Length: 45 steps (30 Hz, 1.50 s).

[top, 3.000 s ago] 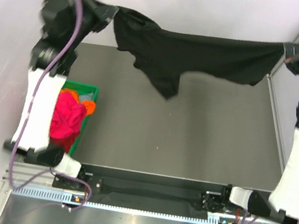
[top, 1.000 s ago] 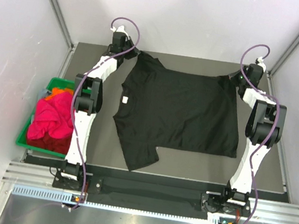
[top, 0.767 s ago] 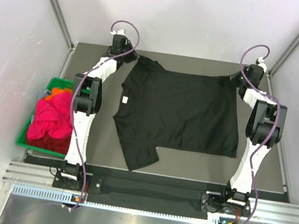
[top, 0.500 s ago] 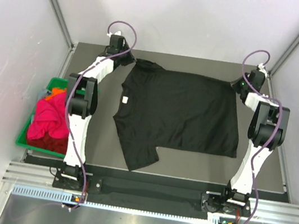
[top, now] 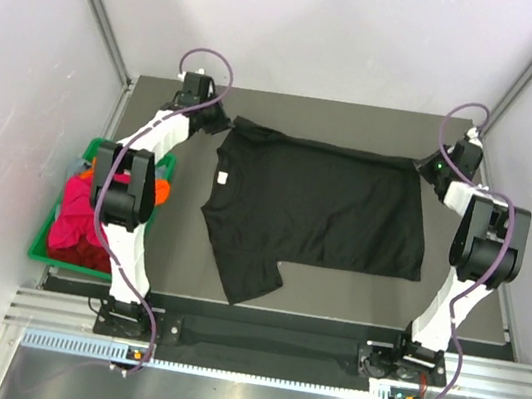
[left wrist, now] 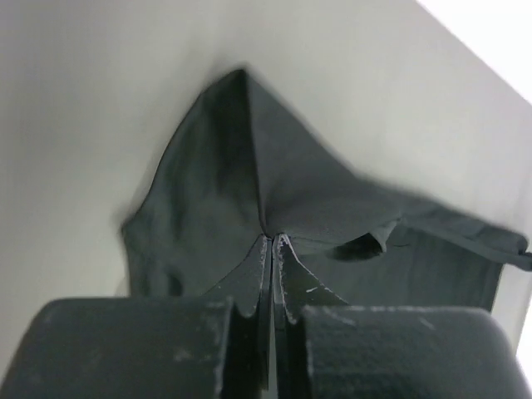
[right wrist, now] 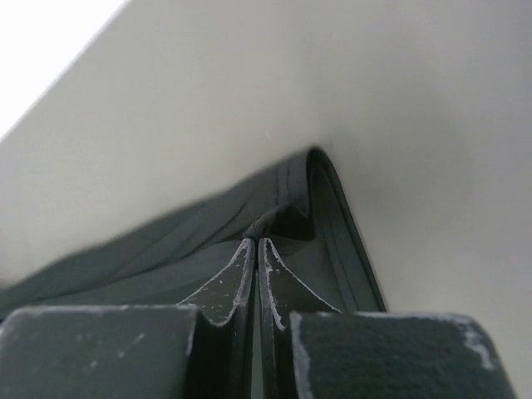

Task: Fold and stack the t-shirts
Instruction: Fold the tshirt

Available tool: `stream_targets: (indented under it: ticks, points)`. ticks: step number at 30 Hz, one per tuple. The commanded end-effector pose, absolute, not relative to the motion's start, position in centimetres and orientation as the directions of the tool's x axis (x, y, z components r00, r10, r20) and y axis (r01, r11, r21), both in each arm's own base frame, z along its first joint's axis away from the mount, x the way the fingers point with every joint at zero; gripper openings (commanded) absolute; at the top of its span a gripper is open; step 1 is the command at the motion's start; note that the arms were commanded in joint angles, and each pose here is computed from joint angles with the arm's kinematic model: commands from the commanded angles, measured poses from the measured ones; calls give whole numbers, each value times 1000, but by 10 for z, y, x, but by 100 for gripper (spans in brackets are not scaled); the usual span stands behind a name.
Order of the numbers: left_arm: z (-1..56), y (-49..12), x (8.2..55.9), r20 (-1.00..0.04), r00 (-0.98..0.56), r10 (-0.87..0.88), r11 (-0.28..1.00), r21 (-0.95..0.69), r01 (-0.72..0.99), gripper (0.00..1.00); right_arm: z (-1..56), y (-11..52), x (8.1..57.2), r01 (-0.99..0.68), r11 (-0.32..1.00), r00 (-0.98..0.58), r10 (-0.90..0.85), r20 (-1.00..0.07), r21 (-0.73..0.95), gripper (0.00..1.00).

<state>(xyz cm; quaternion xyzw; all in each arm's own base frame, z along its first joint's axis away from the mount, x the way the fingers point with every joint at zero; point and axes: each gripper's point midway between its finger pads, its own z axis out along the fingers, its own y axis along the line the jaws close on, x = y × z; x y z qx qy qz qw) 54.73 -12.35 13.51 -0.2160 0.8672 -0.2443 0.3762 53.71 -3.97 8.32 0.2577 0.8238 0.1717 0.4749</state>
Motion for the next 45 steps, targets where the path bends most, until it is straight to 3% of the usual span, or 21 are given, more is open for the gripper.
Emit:
stream_targets:
  ticks: [1,14,25,27,29,32,36,41,45]
  points:
    - [153,-123,518,-556,-611,-564,786,-588,-192,0,98,-41,529,220,824,-388,566,-728,523,0]
    - [135,-136,456,-500,-698,-512,818,-531,-221,0,91,-43,501,255,842,-418,539,-732,474,0]
    - [82,-131,417,-370,-773,-515,829,-445,-339,0,76,-50,484,319,847,-455,530,-716,425,0]
    - [77,-126,411,-358,-776,-520,833,-415,-367,6,68,-52,476,352,846,-498,532,-685,401,0]
    - [77,-123,407,-352,-780,-518,838,-394,-378,18,69,-52,476,354,847,-508,531,-679,397,0]
    - [90,-119,411,-384,-768,-513,844,-387,-370,39,69,-47,475,334,848,-516,529,-673,411,0]
    - [116,-120,427,-460,-741,-489,856,-415,-308,56,68,-43,476,318,848,-528,531,-663,425,0]
    - [115,-144,435,-443,-779,-443,845,-497,-198,56,70,-40,476,309,845,-529,535,-659,437,0]
    - [100,-149,447,-420,-806,-417,853,-486,-188,46,70,-41,474,311,852,-543,523,-657,421,0]
